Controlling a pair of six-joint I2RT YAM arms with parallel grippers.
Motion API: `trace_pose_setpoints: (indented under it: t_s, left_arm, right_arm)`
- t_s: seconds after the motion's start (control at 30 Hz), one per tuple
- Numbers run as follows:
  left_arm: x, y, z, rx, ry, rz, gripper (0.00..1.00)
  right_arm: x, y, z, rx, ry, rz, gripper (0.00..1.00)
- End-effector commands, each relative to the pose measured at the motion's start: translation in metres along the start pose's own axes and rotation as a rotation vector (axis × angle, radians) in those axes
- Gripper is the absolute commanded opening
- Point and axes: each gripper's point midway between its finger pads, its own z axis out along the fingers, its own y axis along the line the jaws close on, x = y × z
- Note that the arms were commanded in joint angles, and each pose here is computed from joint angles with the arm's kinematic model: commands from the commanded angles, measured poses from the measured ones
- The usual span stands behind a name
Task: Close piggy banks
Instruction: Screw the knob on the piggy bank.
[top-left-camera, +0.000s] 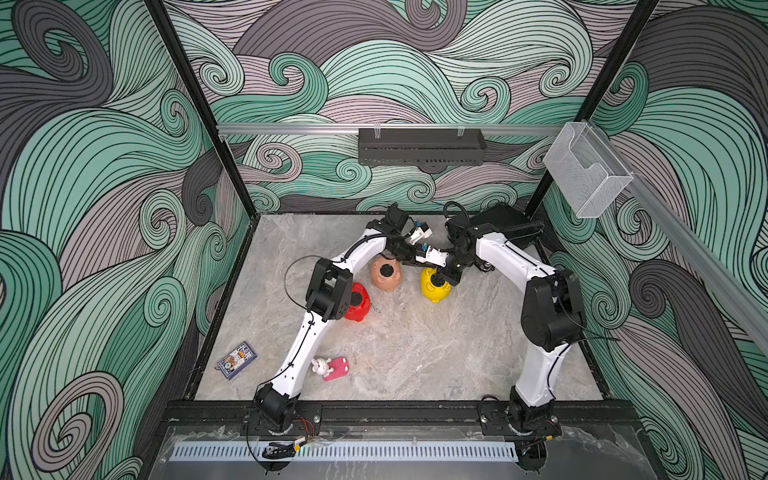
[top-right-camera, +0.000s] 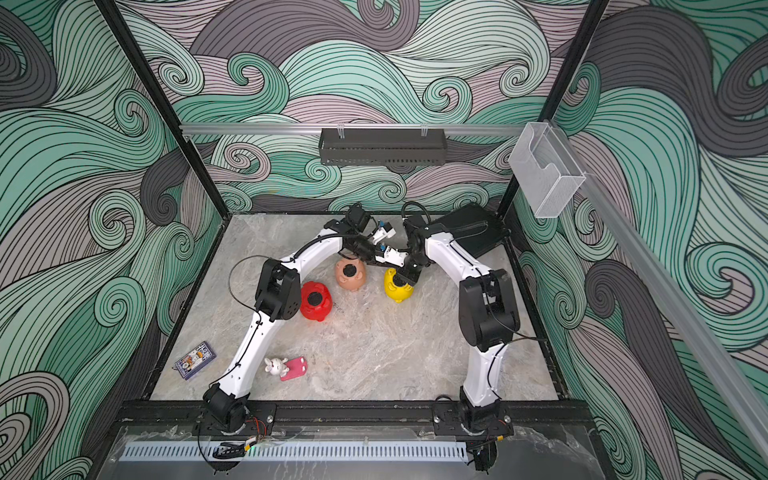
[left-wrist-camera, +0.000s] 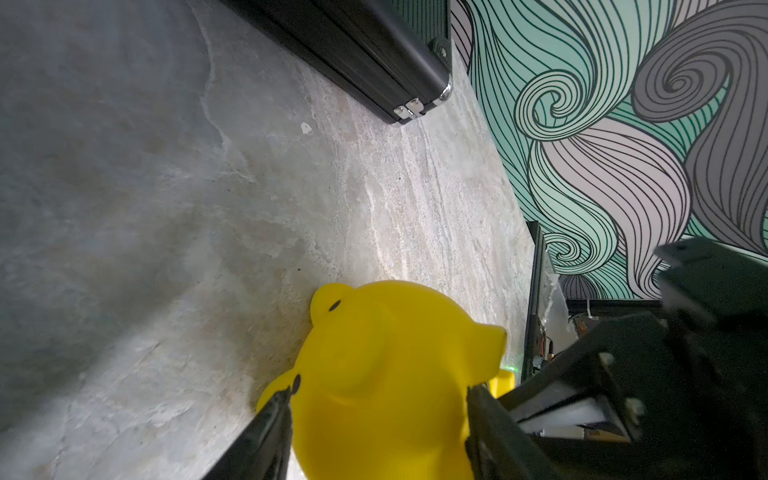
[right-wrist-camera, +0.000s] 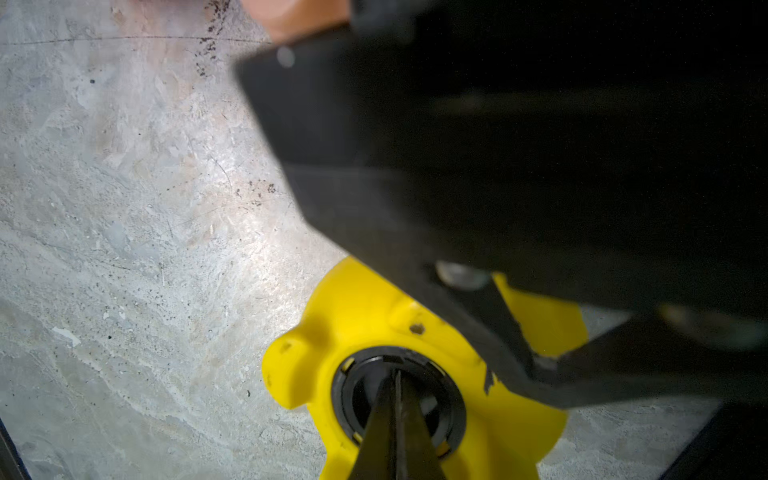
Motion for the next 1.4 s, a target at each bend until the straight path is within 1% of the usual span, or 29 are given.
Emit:
trace_pose_setpoints:
  t_s: [0.0,0.2,0.47,0.67,0.83,0.93,1.07,1.37]
  left_arm:
    - [0.013,0.004,0.013,0.008,0.041,-0.005,0.64]
    - [0.019,0.010,0.015,-0.016,0.058,-0.007,0.59]
    - [0.020,0.014,0.016,-0.030,0.061,-0.003,0.59]
    - [0.020,0.014,0.017,-0.031,0.062,-0.004,0.58]
    - [0.021,0.014,0.018,-0.029,0.065,-0.005,0.58]
    - [0.021,0.013,0.017,-0.029,0.064,-0.003,0.57]
    - [0.022,0.013,0.020,-0.028,0.068,-0.002,0.57]
    - [0.025,0.011,0.027,-0.027,0.081,0.001,0.57]
  right_arm:
    - [0.016,0.000,0.018,-0.031,0.066,0.052,0.00]
    - [0.015,-0.003,0.018,-0.018,0.064,0.060,0.00]
    - [0.015,-0.007,0.020,-0.004,0.067,0.092,0.00]
    - [0.015,-0.016,0.020,0.040,0.075,0.151,0.00]
    - [0.023,-0.022,0.024,0.104,0.128,0.180,0.00]
    - [0.024,-0.023,0.023,0.119,0.129,0.196,0.00]
    - [0.023,-0.027,0.022,0.149,0.127,0.266,0.00]
    - [0.020,-0.022,0.025,0.161,0.129,0.386,0.00]
